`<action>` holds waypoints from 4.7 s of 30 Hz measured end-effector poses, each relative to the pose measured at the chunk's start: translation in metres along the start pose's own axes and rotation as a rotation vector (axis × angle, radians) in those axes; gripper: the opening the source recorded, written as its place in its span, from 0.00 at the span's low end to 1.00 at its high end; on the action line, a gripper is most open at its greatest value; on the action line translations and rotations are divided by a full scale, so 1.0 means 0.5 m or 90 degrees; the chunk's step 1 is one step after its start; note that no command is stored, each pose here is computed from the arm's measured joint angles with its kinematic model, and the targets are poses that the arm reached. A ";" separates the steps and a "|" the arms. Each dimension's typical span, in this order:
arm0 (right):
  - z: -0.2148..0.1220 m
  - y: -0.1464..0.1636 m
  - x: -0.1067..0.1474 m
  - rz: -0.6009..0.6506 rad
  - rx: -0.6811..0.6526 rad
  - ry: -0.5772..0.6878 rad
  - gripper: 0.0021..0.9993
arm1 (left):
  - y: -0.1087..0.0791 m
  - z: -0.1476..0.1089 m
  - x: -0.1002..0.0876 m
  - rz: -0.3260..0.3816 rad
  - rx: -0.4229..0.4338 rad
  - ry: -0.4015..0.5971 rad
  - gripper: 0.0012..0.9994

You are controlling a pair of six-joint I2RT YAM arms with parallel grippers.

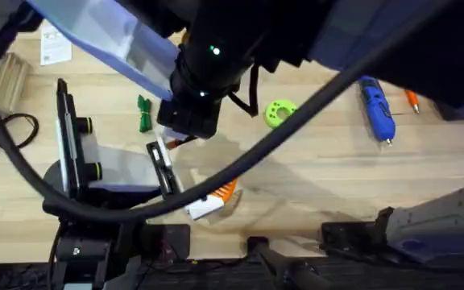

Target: Pick up the gripper from the table and insert it into the empty holder that is missing its gripper. Then pick up a screw, insert it into the mounting hole, and use the screwdriver to tighten it. Finally, clean up the table by picking up the vegetable and placing it into the bucket.

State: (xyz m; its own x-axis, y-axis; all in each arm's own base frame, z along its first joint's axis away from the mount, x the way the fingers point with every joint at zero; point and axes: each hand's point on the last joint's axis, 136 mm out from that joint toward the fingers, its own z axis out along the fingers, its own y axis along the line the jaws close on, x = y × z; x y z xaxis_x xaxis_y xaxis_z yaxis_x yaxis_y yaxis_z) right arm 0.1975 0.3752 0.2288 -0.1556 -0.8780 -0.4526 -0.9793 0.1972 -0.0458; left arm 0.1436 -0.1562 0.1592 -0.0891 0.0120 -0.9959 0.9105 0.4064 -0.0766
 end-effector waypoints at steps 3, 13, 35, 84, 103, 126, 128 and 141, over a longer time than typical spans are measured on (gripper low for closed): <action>0.000 0.000 0.000 0.000 0.000 0.000 0.00 | 0.000 0.000 0.000 0.000 0.000 0.000 0.99; 0.024 -0.003 0.000 0.001 -0.004 0.011 0.00 | 0.000 0.000 0.000 -0.008 0.000 0.000 0.99; 0.039 -0.003 -0.003 0.000 -0.006 0.015 0.01 | 0.000 0.000 0.000 -0.012 0.000 0.000 0.99; -0.243 -0.287 0.502 0.698 0.281 -0.066 0.92 | -0.005 0.000 0.001 -0.011 0.009 0.001 0.99; -0.217 -0.328 0.637 0.851 0.336 -0.063 0.92 | -0.005 0.000 0.001 -0.011 0.009 0.001 0.99; -0.226 -0.418 0.801 0.838 0.466 0.067 0.98 | -0.005 0.000 0.001 -0.009 0.010 0.000 0.00; -0.219 -0.419 0.814 0.828 0.463 0.089 0.99 | -0.005 0.000 0.001 -0.009 0.010 0.001 0.00; -0.125 -0.436 0.891 0.830 0.399 0.192 0.99 | -0.005 0.000 0.001 -0.009 0.010 0.001 0.00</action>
State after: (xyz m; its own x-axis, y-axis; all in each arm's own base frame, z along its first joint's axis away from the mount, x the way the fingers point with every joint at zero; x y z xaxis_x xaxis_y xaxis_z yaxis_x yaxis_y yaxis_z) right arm 0.3333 -0.0864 0.0928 -0.9593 0.0237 -0.2815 0.0727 0.9836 -0.1649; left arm 0.1411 -0.1572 0.1591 -0.1019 0.0073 -0.9948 0.9153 0.3925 -0.0909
